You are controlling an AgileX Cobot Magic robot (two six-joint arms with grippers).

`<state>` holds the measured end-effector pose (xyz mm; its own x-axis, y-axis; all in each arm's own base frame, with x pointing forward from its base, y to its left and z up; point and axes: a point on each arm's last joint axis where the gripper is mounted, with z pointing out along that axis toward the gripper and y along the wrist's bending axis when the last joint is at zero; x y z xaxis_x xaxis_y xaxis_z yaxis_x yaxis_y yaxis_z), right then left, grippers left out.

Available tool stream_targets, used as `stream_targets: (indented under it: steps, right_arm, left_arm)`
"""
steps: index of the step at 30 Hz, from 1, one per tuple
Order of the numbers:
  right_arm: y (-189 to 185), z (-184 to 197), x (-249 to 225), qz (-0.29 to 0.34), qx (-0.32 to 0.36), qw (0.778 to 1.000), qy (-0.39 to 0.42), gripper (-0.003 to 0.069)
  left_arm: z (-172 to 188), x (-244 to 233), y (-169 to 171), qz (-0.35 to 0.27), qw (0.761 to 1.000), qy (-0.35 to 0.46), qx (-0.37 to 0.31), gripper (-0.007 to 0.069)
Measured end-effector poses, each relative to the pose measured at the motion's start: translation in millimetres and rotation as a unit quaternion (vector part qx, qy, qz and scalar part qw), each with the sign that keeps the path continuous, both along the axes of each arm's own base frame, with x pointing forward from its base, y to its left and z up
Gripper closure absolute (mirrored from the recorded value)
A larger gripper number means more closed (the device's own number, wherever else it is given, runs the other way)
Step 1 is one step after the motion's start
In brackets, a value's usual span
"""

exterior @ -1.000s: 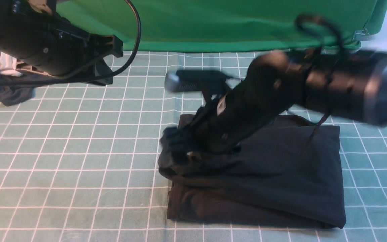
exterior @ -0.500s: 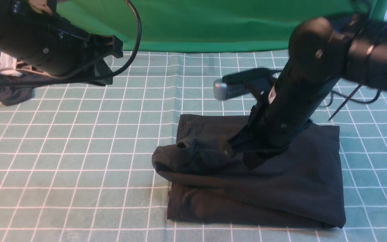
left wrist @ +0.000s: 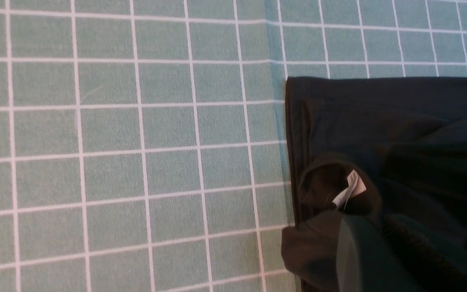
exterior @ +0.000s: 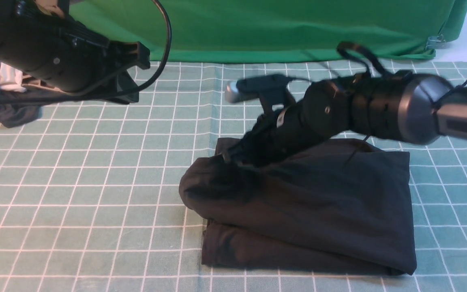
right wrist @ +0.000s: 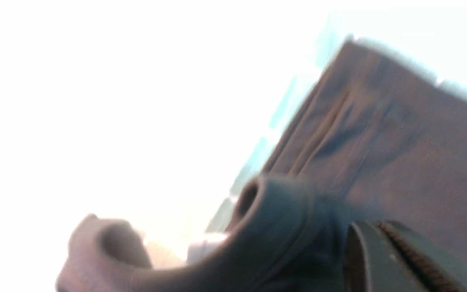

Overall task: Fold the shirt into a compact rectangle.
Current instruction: 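Fold the right end of the dark garment over onto its left end with the right gripper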

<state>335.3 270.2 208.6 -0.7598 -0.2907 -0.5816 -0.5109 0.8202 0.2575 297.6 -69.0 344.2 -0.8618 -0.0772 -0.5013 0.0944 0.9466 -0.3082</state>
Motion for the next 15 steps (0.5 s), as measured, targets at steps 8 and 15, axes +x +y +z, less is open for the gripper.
stream_targets:
  steps: [8, 15]
  right_arm:
    - [-51, 92, -16, 0.022, -0.014, 0.999, -0.026, 0.0640]
    - [-100, 160, -64, 0.035, -0.046, 0.997, -0.042, 0.0640]
  left_arm:
    - [-7, -10, -10, -0.036, 0.997, 0.055, -0.046, 0.0591]
    - [-68, -22, -46, -0.079, 0.983, 0.105, -0.131, 0.0591]
